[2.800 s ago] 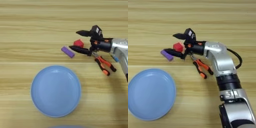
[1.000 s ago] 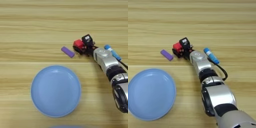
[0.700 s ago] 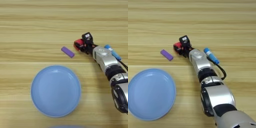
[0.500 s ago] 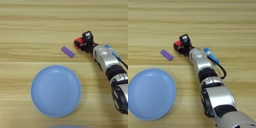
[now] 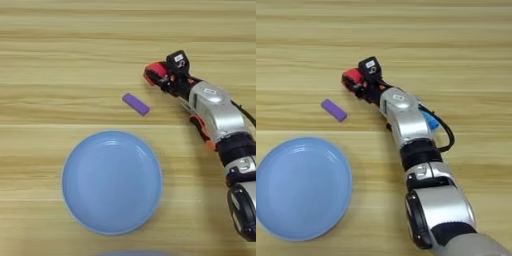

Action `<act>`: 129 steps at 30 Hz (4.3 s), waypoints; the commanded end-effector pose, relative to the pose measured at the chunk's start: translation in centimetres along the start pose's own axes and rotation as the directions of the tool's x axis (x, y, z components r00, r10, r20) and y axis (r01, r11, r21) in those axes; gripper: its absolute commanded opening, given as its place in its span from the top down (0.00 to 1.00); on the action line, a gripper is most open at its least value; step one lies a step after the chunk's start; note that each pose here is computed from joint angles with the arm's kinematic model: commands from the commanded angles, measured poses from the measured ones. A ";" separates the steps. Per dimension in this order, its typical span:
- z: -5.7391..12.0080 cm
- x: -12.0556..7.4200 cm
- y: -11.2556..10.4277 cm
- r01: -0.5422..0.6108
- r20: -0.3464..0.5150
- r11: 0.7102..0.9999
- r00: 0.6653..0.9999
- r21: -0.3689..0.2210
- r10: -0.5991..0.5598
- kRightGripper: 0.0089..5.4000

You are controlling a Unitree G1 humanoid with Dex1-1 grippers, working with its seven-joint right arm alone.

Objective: Move the objects on the table

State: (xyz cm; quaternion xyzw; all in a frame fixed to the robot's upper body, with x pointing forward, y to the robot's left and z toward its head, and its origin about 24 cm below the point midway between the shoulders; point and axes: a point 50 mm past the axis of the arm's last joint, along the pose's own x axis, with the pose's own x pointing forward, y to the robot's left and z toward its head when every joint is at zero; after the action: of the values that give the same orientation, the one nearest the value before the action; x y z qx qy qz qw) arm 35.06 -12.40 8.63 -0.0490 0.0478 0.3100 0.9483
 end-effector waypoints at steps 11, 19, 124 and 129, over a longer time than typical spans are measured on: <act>3.4 -1.6 5.2 -0.317 0.056 0.922 0.940 -0.223 0.337 0.59; 1.4 -1.0 5.3 -0.317 -0.020 0.928 0.947 -0.193 0.319 0.59; -3.0 -13.1 -13.1 0.164 -0.307 0.973 0.929 -0.161 -0.207 0.07; -3.5 -12.9 -13.1 0.177 -0.331 0.973 0.918 -0.148 -0.218 0.19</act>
State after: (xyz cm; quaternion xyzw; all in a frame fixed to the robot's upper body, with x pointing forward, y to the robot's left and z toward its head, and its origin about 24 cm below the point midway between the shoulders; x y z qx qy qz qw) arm 30.19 -30.70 3.80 -0.1274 0.2475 0.2144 0.9362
